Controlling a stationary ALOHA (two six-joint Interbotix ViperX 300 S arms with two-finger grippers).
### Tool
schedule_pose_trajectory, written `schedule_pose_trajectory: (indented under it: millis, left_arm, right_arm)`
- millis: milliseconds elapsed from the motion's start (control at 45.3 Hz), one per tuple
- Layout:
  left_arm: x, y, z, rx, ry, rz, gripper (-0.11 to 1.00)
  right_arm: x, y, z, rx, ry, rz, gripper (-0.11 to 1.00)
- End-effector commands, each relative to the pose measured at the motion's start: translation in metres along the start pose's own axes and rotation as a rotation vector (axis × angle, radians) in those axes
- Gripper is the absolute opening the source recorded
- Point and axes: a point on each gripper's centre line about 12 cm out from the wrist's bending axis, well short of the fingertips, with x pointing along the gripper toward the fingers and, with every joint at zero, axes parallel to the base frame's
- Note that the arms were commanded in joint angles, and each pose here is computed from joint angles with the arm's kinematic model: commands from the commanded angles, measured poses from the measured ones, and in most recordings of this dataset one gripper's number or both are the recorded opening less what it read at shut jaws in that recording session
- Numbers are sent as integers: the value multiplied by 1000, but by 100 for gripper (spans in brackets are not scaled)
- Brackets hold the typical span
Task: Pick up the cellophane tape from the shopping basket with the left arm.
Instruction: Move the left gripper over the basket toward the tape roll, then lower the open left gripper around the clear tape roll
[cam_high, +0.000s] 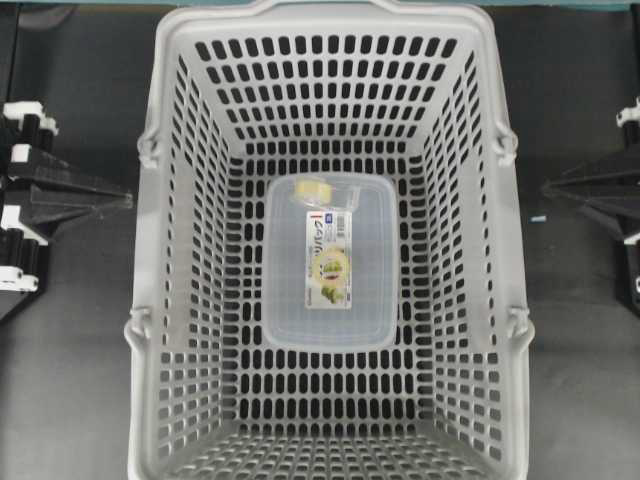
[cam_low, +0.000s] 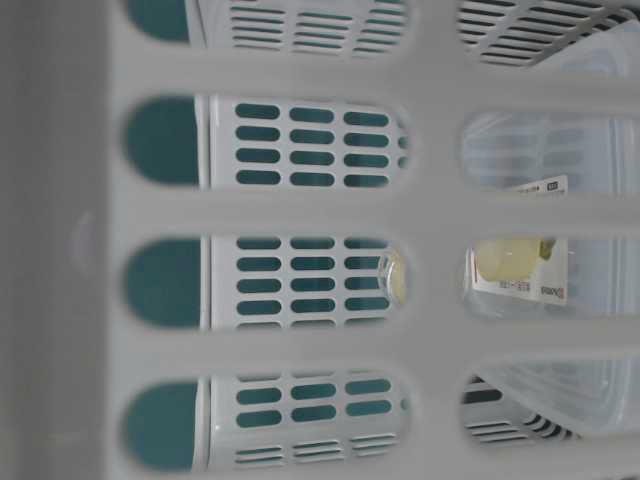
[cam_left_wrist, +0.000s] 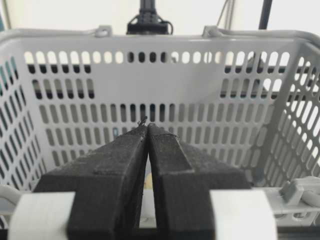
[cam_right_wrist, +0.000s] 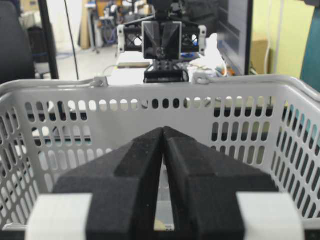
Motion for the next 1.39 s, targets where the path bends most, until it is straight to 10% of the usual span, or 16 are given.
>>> schedule_pose_trajectory:
  millis: [0,530,817,1104,1368]
  left_arm:
    - [8,-1,19,30,-3,-8,6]
    - [77,-2,68,38,443,-3,0]
    - [134,-2,53,49,717,0,0]
    - [181,-2,29,46,891,3,2]
    - [219,-7,-6,53,1027,-7,72]
  right_arm:
    - [3,0,7,8,-18,-1,1]
    - [3,-1,-3,27,90,-9,1]
    - [1,-1,0,27,92,-9,4]
    - [-4,-1,7,26,75,-7,70]
    - [-5,-1,5,23,90,-8,73]
